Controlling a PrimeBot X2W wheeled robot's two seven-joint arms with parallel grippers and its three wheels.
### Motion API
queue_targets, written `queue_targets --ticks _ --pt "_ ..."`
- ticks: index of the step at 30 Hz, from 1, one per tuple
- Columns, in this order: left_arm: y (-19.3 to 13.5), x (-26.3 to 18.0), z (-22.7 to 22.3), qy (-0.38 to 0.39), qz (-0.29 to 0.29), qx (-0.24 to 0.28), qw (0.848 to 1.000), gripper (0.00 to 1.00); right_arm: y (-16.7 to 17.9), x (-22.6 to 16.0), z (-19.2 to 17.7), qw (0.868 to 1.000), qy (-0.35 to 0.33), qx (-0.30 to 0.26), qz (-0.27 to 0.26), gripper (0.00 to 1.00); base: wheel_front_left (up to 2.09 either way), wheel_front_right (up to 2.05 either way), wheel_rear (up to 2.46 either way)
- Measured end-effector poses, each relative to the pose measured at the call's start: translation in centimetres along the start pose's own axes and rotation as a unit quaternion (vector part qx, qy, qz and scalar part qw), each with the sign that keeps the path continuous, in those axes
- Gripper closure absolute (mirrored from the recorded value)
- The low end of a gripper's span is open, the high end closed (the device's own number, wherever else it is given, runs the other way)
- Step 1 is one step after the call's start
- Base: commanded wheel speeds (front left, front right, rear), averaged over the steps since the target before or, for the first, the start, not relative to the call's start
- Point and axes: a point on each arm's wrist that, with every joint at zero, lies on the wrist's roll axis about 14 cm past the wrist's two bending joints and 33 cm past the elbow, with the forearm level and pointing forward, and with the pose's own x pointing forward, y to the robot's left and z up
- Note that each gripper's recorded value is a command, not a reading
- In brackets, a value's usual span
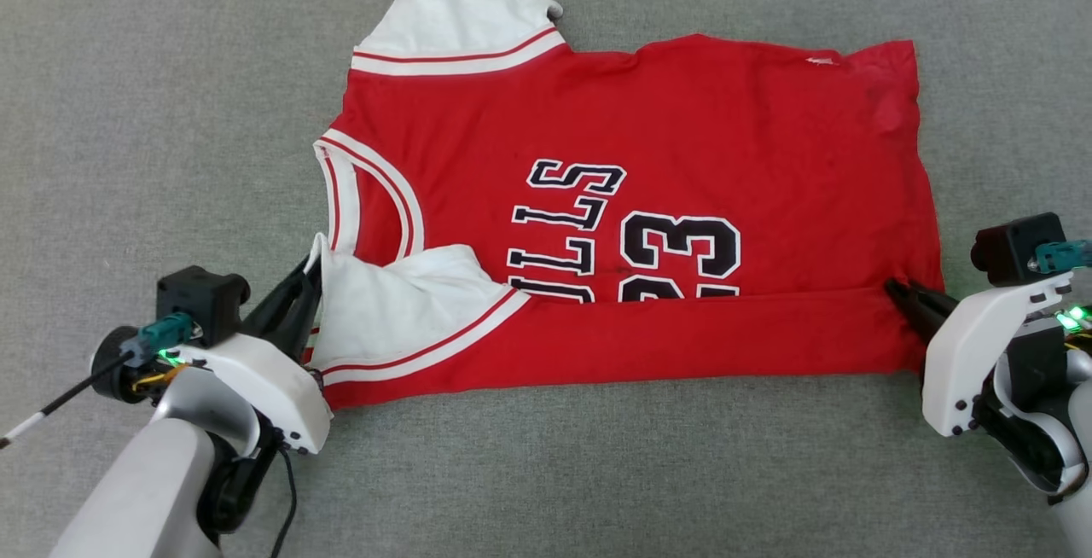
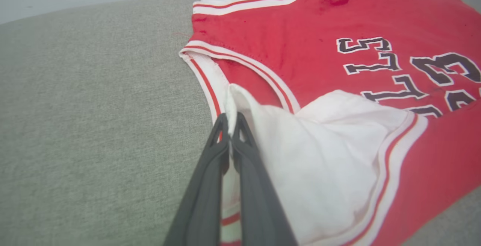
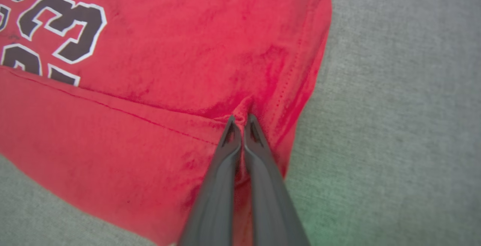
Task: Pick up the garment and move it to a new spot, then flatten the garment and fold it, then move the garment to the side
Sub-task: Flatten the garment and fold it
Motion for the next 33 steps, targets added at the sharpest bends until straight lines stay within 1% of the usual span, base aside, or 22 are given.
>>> queue_targets --ticks 1,4,7,11,13,18,21,25,29,33 --pt "0.0 0.0 -0.4 0.005 0.002 -0.002 1.0 0.0 0.0 0.0 -0.1 1.0 0.0 0.001 -0.001 0.0 0.0 0.0 0.0" --pt "0.2 0.0 -0.3 -0.003 0.014 -0.001 1.0 0.0 0.3 -0.2 0.1 1.0 -0.005 0.007 -0.002 0.0 0.0 0.0 0.0" --pt "0.3 -0.5 0.4 -0.022 0.027 -0.01 0.999 0.0 0.4 -0.8 0.8 1.0 -0.018 -0.008 -0.008 0.0 0.0 0.0 0.0" --pt "0.7 -2.2 0.0 -0.02 0.047 -0.01 0.999 0.0 0.4 -2.1 1.5 0.999 -0.032 -0.022 -0.016 0.0 0.0 0.0 0.0" --pt "1.1 -3.1 -0.1 -0.018 0.069 -0.031 0.997 0.0 0.7 -2.8 1.8 0.999 -0.04 -0.021 -0.018 0.0 0.0 0.0 0.0" --pt "-0.1 -5.3 -1.9 0.025 0.075 -0.064 0.995 0.0 1.1 -4.5 1.4 0.999 -0.041 0.001 -0.023 0.0 0.0 0.0 0.0" --pt "-0.7 -6.2 -2.9 0.054 0.073 -0.06 0.994 0.0 1.2 -5.1 0.4 0.999 -0.024 0.016 -0.032 0.0 0.0 0.0 0.0" --pt "-1.8 -6.6 -3.4 0.073 0.064 -0.072 0.993 0.0 1.7 -5.5 -0.3 0.998 -0.016 0.041 -0.037 0.0 0.0 0.0 0.0" --pt "-1.7 -6.4 -4.1 0.094 0.068 -0.07 0.991 0.0 1.9 -5.6 -0.3 0.998 -0.018 0.05 -0.042 0.0 0.0 0.0 0.0" --pt "-0.9 -6.0 -4.9 0.111 0.087 -0.062 0.988 0.0 1.8 -5.7 -0.4 0.997 -0.019 0.055 -0.049 0.0 0.0 0.0 0.0"
